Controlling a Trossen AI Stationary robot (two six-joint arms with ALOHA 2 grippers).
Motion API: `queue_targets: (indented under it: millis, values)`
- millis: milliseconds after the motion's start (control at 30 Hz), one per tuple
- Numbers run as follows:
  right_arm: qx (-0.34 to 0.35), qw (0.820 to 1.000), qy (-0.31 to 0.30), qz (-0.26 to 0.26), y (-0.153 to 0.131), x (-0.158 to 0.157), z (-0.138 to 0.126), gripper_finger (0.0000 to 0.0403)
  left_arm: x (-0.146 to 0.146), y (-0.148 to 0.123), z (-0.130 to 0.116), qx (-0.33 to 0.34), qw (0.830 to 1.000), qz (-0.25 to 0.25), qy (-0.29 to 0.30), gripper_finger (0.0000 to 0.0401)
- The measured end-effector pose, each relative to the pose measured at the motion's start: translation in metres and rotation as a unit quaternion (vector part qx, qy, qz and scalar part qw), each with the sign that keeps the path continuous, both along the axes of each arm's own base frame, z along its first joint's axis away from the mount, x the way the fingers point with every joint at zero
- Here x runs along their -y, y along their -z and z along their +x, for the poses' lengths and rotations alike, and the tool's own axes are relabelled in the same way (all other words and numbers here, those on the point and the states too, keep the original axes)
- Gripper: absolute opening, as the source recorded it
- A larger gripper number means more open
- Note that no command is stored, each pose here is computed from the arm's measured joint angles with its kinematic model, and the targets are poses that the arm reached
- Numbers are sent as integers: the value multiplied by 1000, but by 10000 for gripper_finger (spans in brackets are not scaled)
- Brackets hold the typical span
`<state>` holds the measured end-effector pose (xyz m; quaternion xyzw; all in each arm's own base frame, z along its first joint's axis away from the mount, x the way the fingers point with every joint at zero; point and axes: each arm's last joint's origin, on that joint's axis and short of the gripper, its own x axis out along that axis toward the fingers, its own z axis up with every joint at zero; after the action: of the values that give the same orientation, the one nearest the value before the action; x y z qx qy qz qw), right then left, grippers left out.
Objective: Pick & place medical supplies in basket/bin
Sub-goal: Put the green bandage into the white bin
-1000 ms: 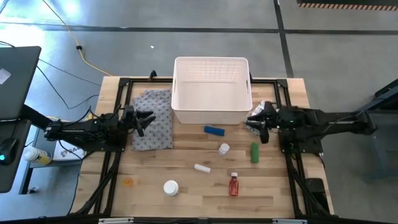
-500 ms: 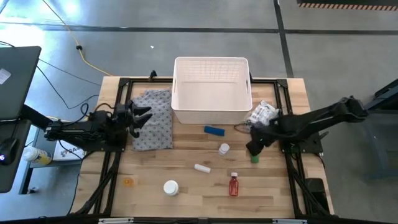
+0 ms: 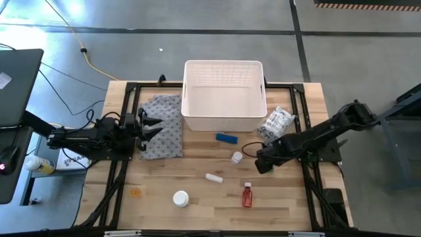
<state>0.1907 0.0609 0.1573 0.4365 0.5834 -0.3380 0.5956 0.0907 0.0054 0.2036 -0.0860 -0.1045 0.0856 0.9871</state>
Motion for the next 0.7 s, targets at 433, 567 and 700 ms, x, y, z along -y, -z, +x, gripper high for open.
queue_targets:
  millis: [433, 567, 700]
  values:
    - [-47, 998, 7, -34, 23, -1, 8, 210, 1, 12, 2, -60, 997, -27, 28, 216]
    - [-50, 998, 6, -36, 25, -1, 9, 194, 1, 13, 2, -63, 997, -34, 31, 216]
    - [-41, 999, 4, -35, 22, -1, 8, 158, 1, 13, 2, -63, 997, -37, 31, 216]
